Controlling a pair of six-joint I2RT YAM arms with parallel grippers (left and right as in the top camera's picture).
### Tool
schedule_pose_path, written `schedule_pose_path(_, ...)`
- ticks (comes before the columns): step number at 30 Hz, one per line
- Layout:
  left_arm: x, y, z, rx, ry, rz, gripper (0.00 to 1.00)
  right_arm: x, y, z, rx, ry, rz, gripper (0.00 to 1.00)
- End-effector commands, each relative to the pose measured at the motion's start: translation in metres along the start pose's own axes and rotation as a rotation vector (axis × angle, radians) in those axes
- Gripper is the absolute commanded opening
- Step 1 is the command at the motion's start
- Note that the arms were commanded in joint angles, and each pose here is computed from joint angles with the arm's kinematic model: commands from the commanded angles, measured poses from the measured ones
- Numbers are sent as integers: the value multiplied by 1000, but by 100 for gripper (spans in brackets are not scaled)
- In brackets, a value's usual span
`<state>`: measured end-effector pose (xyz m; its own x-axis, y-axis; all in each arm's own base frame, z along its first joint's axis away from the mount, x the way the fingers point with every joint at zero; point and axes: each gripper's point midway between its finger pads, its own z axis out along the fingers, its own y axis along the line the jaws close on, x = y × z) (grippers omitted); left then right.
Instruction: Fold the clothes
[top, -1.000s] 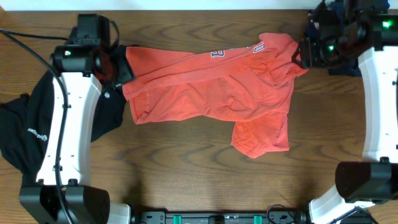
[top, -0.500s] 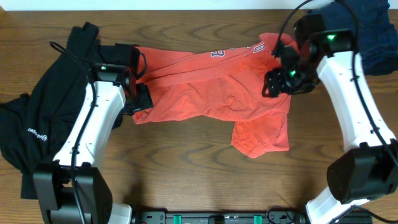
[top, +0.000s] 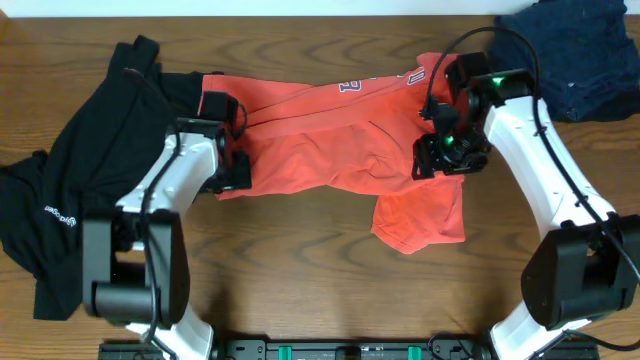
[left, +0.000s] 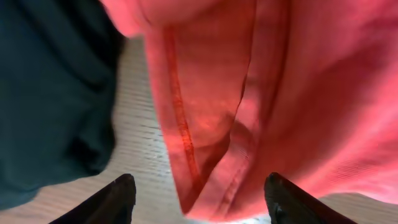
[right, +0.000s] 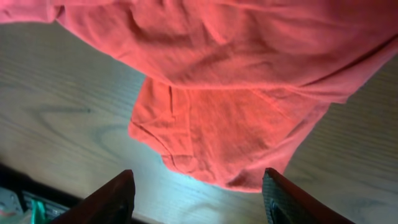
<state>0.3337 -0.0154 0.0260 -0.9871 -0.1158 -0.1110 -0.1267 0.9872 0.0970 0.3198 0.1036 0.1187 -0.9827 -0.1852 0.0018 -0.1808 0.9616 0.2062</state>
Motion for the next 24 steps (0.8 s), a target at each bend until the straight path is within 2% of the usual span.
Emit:
schedule_pose_path(1,10,-6,11,31,57,27,65,1,-6,-18,106,-67,54,64)
schedule_pose_path(4,18,-10,13,52,97,30,59,3,-13,-41,174,-146,93,64)
schedule_pose_path(9,24,-11,13,60,121,23,37,14,-18,-75,226,-245,130,65)
schedule_pose_path(13,24,-11,13,58,121,3,21,23,-17,-82,226,-248,130,65)
schedule_pose_path(20,28,-11,19,49,145,-17,19,36,-23,-56,234,-179,152,65)
schedule_pose_path(22,32,-10,20,45,168,-22,6,40,-26,-44,235,-160,177,64)
schedule_pose_path(24,38,-8,20,37,191,-44,6,45,-28,-35,236,-141,209,66)
